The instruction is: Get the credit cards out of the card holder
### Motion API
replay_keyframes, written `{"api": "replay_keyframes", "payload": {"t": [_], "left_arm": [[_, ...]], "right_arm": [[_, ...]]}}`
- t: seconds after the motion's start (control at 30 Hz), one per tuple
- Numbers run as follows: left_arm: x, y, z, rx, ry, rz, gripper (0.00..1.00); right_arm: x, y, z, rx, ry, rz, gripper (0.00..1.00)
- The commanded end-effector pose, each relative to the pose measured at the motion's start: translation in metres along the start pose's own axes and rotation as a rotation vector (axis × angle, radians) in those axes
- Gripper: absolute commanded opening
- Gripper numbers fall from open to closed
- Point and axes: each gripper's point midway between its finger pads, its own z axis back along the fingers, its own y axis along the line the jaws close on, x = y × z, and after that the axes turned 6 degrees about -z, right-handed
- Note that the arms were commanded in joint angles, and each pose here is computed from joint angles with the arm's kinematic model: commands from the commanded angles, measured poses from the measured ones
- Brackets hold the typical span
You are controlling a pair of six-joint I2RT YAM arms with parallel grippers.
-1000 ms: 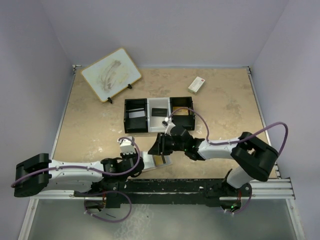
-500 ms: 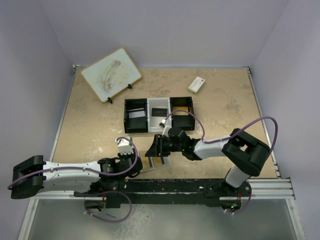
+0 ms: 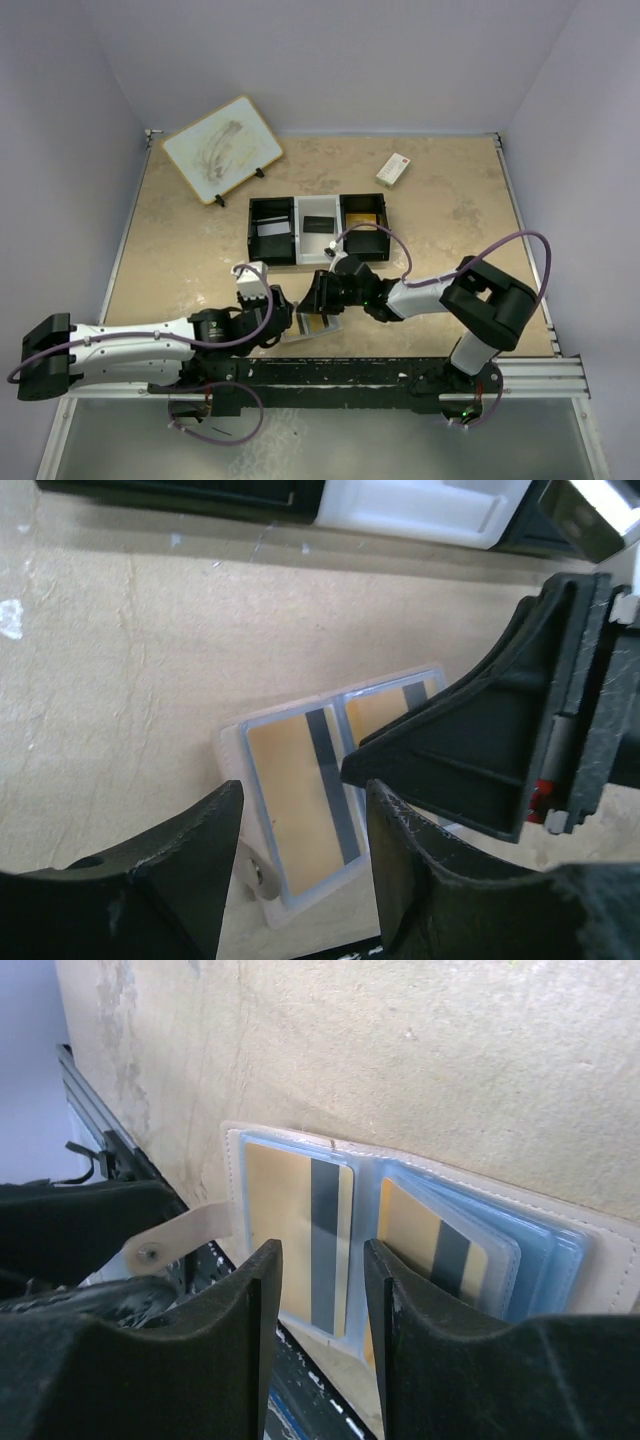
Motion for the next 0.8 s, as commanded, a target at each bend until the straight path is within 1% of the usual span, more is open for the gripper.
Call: {"api": "replay_keyframes", "payload": {"t": [0.0,0.1,0.2,0.33,0.47,0.57,0.67,0.73,0.77], "left_arm": [[0.021,-0.019,-0.001,0.010,-0.051,-0.031,0.51],[0.015,-0.010,-0.003,0.055,-0.033,-0.027,0.50],[0.002,-0.012,-0.006,0.016,0.000,-0.030,0.42],[-0.020,-0.005,-0.013,0.021,0.052,-0.051,0.23],[-0.049,0.002,-0.023,0.015,0.121,-0.099,0.18],[-0.067,0.016,-0.030,0.072,0.160,-0.145,0.12],[-0.072,0.034,-0.032,0.172,0.177,-0.193,0.10],[-0.071,0.039,-0.033,0.213,0.181,-0.228,0.17],[-0.070,0.037,-0.033,0.212,0.179,-0.237,0.18]], "right_arm": [[0.009,-0.014,0.002,-0.055,-0.084,-0.055,0.41],[0.004,-0.019,0.009,-0.067,-0.081,-0.066,0.41],[0.002,-0.021,0.012,-0.067,-0.078,-0.071,0.40],[-0.001,-0.019,0.009,-0.048,-0.056,-0.066,0.37],[0.004,-0.020,0.005,-0.054,-0.083,-0.059,0.36],[0.011,-0.025,0.004,-0.106,-0.102,-0.042,0.35],[0.013,-0.025,0.007,-0.121,-0.111,-0.025,0.34],[0.013,-0.024,0.009,-0.116,-0.110,-0.016,0.34],[0.012,-0.023,0.009,-0.112,-0.104,-0.011,0.34]]}}
